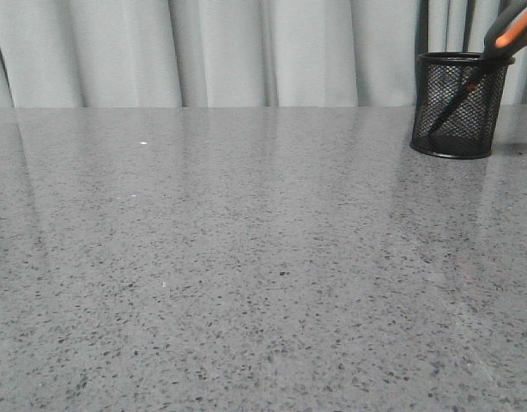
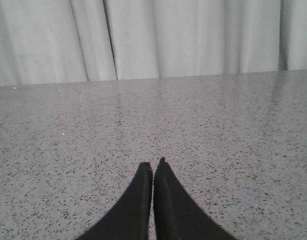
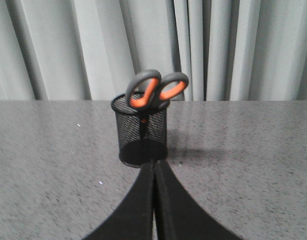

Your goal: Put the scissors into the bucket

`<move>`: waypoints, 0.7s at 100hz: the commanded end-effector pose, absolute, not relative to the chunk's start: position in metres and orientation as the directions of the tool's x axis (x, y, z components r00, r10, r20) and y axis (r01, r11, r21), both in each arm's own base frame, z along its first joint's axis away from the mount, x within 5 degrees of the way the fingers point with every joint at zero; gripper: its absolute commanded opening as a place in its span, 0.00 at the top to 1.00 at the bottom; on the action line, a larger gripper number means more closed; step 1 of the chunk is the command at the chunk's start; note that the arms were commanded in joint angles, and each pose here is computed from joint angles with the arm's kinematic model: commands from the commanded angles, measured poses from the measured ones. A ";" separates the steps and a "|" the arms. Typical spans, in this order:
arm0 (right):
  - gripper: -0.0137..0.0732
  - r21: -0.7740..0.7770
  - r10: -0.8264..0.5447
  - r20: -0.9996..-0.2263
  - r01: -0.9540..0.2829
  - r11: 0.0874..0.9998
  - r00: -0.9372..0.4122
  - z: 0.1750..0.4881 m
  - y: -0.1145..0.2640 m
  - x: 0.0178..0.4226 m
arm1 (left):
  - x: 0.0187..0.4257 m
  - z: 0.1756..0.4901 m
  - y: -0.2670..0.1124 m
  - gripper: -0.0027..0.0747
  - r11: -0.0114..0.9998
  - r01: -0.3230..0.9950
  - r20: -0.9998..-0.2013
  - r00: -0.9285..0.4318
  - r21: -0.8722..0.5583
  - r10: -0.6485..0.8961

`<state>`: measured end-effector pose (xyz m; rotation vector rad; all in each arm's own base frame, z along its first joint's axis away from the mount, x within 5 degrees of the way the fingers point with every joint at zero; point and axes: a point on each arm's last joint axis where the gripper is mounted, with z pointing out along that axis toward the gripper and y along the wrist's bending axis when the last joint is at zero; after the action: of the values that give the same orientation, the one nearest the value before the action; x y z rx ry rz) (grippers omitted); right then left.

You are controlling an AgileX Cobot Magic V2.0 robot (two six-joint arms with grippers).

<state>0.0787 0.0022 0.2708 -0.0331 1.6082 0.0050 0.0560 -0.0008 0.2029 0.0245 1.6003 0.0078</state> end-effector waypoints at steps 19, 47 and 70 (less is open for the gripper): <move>0.92 -0.081 -0.083 -0.996 0.071 0.994 0.018 0.232 -0.005 0.066 | 0.055 0.205 0.000 0.99 1.000 0.003 -0.999 0.054 0.006 0.006; 0.92 -0.120 -0.122 -0.992 0.077 0.990 0.023 0.198 -0.004 0.056 | 0.055 0.205 0.000 0.99 1.000 0.003 -0.999 0.054 0.006 0.006; 0.92 -0.135 -0.133 -0.991 0.071 0.988 -0.026 0.193 -0.004 0.056 | 0.055 0.205 0.000 0.99 1.000 0.003 -0.999 0.054 0.006 0.006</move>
<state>0.0561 -0.0034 0.1968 -0.0463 1.6289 -0.1428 0.0561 -0.0008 0.2023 0.0242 1.6023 0.0075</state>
